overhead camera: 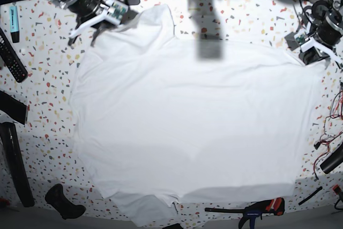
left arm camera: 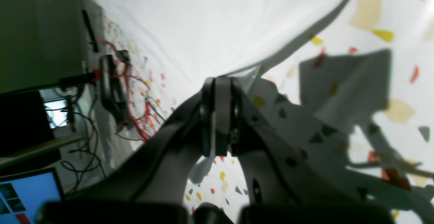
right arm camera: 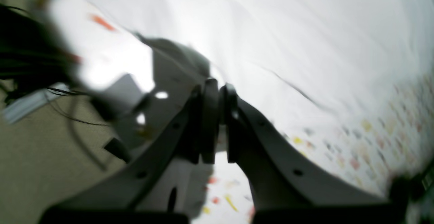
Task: Fold the T-shirt properly
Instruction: 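Lower both grippers and pinch the hem corners of the white shirt, then lift the hem corners and carry them toward the collar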
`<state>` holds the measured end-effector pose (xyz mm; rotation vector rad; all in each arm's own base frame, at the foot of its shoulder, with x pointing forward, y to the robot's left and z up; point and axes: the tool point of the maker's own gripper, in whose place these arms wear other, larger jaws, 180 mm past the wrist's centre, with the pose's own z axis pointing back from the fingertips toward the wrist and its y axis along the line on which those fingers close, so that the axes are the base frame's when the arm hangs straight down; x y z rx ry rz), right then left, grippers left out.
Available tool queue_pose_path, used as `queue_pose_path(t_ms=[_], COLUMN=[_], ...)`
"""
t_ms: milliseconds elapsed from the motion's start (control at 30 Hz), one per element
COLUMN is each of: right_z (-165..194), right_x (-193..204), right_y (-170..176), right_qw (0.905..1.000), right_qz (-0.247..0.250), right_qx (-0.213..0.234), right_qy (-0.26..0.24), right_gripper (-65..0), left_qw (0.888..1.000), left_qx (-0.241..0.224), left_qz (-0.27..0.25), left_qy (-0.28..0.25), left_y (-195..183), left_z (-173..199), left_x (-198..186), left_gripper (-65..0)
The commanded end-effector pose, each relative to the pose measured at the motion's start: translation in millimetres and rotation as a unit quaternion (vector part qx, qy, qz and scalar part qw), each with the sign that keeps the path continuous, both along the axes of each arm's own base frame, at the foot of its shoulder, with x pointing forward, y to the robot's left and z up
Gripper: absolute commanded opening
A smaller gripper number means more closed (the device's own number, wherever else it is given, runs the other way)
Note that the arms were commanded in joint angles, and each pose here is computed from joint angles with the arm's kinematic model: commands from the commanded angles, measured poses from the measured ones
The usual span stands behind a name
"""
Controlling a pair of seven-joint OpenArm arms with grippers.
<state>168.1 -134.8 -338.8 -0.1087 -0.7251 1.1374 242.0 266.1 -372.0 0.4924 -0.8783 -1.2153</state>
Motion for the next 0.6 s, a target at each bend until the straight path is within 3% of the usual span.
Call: queue_pose_path(t_ms=[0,167,333,467,567], right_z=[15,41,68,74,65], right_x=[15,54,88,97,91], right_y=[4,15,18,10,3], right_qw=[0.9992,0.9921,0.9791,0.9722,0.9759], right_qz=[-0.006,-0.046,-0.082,-0.109,-0.120], right_qx=[0.016,0.061,0.093,0.100,0.080], right_qy=[-0.035,-0.099,-0.161,-0.182,-0.164], right_gripper=[-65.0,-65.0,-65.0,-65.0,-65.0], left_qw=[1.000,0.999,0.999,0.998,0.995], left_qx=[0.006,0.006,-0.003,-0.019,-0.031], left_qz=[-0.003,-0.002,0.003,0.053,0.091], left_qy=[-0.025,-0.032,-0.032,-0.030,-0.040], left_y=[3,3,3,13,17], left_z=[14,18,18,21,26], left_x=[10,15,15,25,37], left_gripper=[-65.0,-65.0,-65.0,-65.0,-65.0])
